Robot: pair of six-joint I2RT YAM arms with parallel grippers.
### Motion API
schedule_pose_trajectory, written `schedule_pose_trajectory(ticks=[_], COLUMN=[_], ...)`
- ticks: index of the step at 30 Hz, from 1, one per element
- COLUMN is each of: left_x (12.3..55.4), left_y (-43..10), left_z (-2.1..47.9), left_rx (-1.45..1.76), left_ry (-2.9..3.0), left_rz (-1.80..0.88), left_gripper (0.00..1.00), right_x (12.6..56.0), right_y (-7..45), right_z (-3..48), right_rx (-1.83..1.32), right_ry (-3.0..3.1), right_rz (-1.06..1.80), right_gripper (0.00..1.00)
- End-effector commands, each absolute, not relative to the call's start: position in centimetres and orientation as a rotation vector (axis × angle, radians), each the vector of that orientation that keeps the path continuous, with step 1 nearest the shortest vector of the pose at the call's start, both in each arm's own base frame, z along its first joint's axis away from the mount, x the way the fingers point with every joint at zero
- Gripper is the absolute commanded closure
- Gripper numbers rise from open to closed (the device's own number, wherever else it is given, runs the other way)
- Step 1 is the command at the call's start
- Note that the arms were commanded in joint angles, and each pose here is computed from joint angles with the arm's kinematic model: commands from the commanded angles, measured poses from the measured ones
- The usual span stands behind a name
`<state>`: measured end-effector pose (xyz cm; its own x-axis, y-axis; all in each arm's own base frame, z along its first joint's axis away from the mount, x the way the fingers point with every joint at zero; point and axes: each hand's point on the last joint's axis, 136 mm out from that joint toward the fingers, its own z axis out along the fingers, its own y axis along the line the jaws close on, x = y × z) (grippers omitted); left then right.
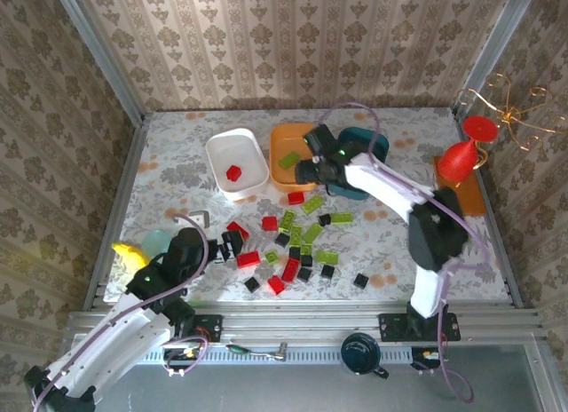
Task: Sort the legos into containers by color
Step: Pick up the lego from the bottom-center of the table.
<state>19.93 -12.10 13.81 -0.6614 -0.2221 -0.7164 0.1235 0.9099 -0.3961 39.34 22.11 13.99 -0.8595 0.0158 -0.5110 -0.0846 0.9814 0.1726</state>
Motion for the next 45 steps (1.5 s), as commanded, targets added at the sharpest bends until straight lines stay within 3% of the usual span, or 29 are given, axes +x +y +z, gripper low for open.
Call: schedule_pose_trajectory(ticks=[1, 10, 16, 22, 33, 38, 45], left_x=[20.2, 20.6, 20.7, 20.5, 20.6, 20.6, 20.7], left_y=[-12.3, -12.7, -12.8, -12.8, -12.5, -12.4, -12.3], left_z=[13.5, 12.8, 12.1, 11.7, 11.5, 11.3, 11.1], left_rx=[-0.079, -0.063, -0.079, -0.083, -0.096, -0.102, -0.113], left_ry=[2.221, 2.225, 2.232, 2.244, 2.251, 2.258, 2.258], left_rz=[-0.54, -0.546, -0.567, -0.575, -0.573, -0.573, -0.576], left_gripper=[0.0, 0.0, 0.0, 0.0, 0.0, 0.0, 0.0], right_x=[34.4, 19.5, 15.3, 13.3, 13.7, 14.0, 14.9], right_y=[19.5, 14.0, 12.4, 11.8, 13.9, 14.4, 15.2], right_z=[12.3, 6.2, 5.4, 2.9, 1.4, 1.3, 1.9], right_rx=[0.058, 0.172, 0.223, 0.314, 0.241, 0.184, 0.12], right_ry=[2.623, 2.844, 2.905, 2.991, 3.035, 3.035, 3.0], right_rz=[0.266, 0.224, 0.169, 0.141, 0.123, 0.101, 0.121], right_gripper=[0.25, 0.24, 0.24, 0.24, 0.26, 0.33, 0.54])
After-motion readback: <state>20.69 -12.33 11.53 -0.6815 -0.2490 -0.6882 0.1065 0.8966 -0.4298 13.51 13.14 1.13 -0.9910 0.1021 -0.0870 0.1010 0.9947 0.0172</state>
